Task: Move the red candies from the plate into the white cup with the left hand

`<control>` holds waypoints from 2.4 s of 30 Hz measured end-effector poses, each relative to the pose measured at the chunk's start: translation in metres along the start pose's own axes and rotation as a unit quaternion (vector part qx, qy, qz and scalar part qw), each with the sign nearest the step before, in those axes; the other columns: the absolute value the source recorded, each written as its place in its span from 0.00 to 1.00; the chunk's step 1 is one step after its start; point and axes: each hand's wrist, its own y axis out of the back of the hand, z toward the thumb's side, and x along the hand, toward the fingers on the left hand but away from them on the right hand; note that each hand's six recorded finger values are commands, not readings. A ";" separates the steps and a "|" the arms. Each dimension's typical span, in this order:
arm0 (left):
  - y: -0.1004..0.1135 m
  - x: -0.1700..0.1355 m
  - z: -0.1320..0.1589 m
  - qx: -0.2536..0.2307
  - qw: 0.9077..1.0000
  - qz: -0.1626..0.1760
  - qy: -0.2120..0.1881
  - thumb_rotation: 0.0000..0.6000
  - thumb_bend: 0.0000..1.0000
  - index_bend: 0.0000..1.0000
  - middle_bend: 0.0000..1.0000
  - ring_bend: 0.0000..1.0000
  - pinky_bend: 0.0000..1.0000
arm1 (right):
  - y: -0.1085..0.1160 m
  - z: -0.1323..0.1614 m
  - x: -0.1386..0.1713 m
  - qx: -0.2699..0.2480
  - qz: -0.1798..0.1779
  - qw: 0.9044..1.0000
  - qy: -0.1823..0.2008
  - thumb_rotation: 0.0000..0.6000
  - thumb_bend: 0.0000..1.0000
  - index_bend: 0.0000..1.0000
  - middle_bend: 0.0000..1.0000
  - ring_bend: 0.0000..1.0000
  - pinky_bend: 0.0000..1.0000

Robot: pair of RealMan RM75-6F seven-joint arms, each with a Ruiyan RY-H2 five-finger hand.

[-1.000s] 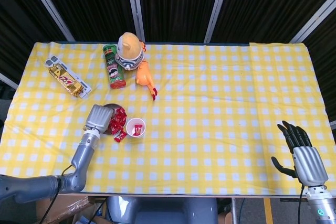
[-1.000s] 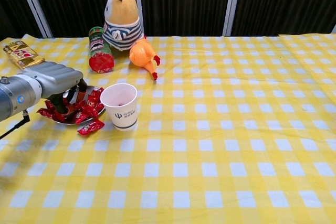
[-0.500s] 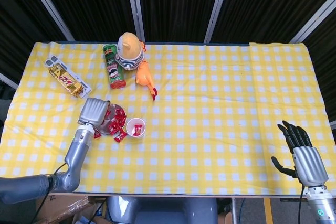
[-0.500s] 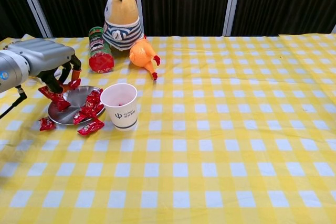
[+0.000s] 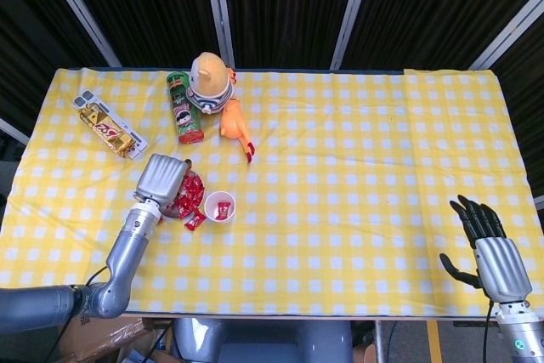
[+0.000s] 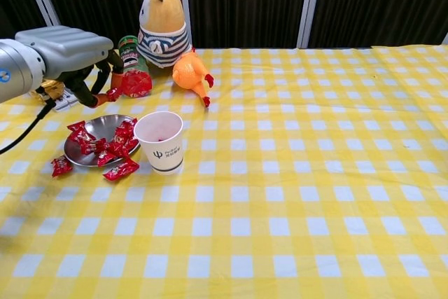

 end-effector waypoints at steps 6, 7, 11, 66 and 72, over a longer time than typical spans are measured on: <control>0.010 -0.007 0.015 -0.009 1.000 0.007 -0.023 1.00 0.46 0.51 0.61 0.74 0.85 | 0.000 0.000 0.000 0.001 0.001 1.000 0.001 1.00 0.39 0.00 0.00 0.00 0.00; 0.012 -0.009 0.019 -0.010 1.000 0.008 -0.029 1.00 0.46 0.50 0.61 0.74 0.85 | 0.000 0.000 0.000 0.001 0.001 1.000 0.001 1.00 0.39 0.00 0.00 0.00 0.00; 0.019 -0.017 0.037 -0.013 0.998 0.012 -0.058 1.00 0.46 0.50 0.60 0.74 0.85 | 0.000 0.000 0.000 0.001 -0.001 1.000 0.001 1.00 0.39 0.00 0.00 0.00 0.00; -0.031 -0.008 -0.012 0.024 0.999 -0.049 0.004 1.00 0.24 0.28 0.27 0.73 0.84 | 0.000 0.000 -0.001 0.001 -0.001 1.000 0.001 1.00 0.39 0.00 0.00 0.00 0.00; -0.050 0.003 -0.007 0.025 0.997 -0.071 0.003 1.00 0.24 0.27 0.26 0.73 0.84 | 0.000 -0.001 -0.002 0.000 -0.001 1.000 -0.002 1.00 0.39 0.00 0.00 0.00 0.00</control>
